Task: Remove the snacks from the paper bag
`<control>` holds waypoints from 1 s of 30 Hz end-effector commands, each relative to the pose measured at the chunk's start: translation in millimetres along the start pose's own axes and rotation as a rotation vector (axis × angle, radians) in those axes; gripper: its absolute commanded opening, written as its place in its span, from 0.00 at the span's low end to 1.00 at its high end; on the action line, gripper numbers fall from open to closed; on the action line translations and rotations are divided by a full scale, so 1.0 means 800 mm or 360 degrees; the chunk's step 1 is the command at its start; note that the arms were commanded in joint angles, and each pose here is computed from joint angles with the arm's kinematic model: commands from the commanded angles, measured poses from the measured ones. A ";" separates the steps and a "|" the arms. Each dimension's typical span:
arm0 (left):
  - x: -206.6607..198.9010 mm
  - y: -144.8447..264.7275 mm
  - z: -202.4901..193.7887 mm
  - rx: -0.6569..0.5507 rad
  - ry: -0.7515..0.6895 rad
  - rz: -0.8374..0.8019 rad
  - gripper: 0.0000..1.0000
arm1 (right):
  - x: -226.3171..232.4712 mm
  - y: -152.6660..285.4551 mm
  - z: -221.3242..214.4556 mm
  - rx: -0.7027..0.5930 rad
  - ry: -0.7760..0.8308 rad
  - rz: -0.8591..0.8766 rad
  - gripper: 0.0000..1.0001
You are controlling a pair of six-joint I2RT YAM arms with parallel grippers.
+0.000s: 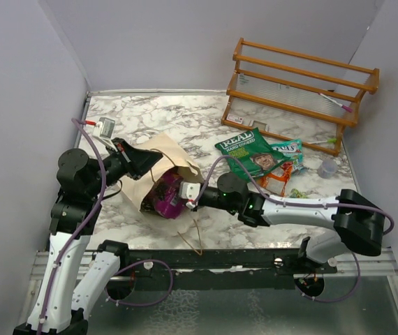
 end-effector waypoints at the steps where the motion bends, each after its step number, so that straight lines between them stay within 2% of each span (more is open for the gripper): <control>1: 0.012 -0.004 0.000 -0.0017 0.0057 0.0080 0.00 | -0.020 0.026 0.087 -0.0365 -0.0033 -0.0036 0.01; 6: 0.019 -0.009 -0.003 -0.0012 0.0096 0.0098 0.00 | -0.019 0.045 0.091 -0.0393 -0.0042 -0.0051 0.01; 15: 0.011 -0.010 0.000 -0.0011 0.0110 0.0046 0.00 | -0.002 -0.006 0.026 -0.0217 -0.0108 -0.0067 0.01; 21: 0.007 -0.010 0.002 -0.0005 0.0096 0.0026 0.00 | 0.014 -0.005 -0.017 -0.0046 -0.0091 -0.0037 0.02; 22: 0.007 -0.010 0.001 -0.0001 0.0094 0.0018 0.00 | 0.021 -0.003 -0.025 -0.0015 -0.0096 -0.0004 0.07; 24: 0.009 -0.012 -0.005 0.0019 0.0103 0.0003 0.00 | 0.039 0.002 -0.040 0.0046 -0.0089 0.0098 0.29; 28: 0.010 -0.012 -0.012 0.0055 0.0103 -0.0020 0.00 | 0.070 0.018 -0.068 0.0137 -0.0045 0.0277 0.62; 30: 0.009 -0.012 -0.012 0.0056 0.0102 -0.0022 0.00 | 0.083 0.027 -0.076 0.0144 0.0001 0.0361 0.98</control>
Point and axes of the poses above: each gripper's point midway between its finger pads, its own y axis back along the fingers, its own x axis along the line the jaws close on, z = x × y, the point moved 2 cm from there along y, back along the fingers, and after that the axes turned 3 degrees about -y, right-handed, at the moved point
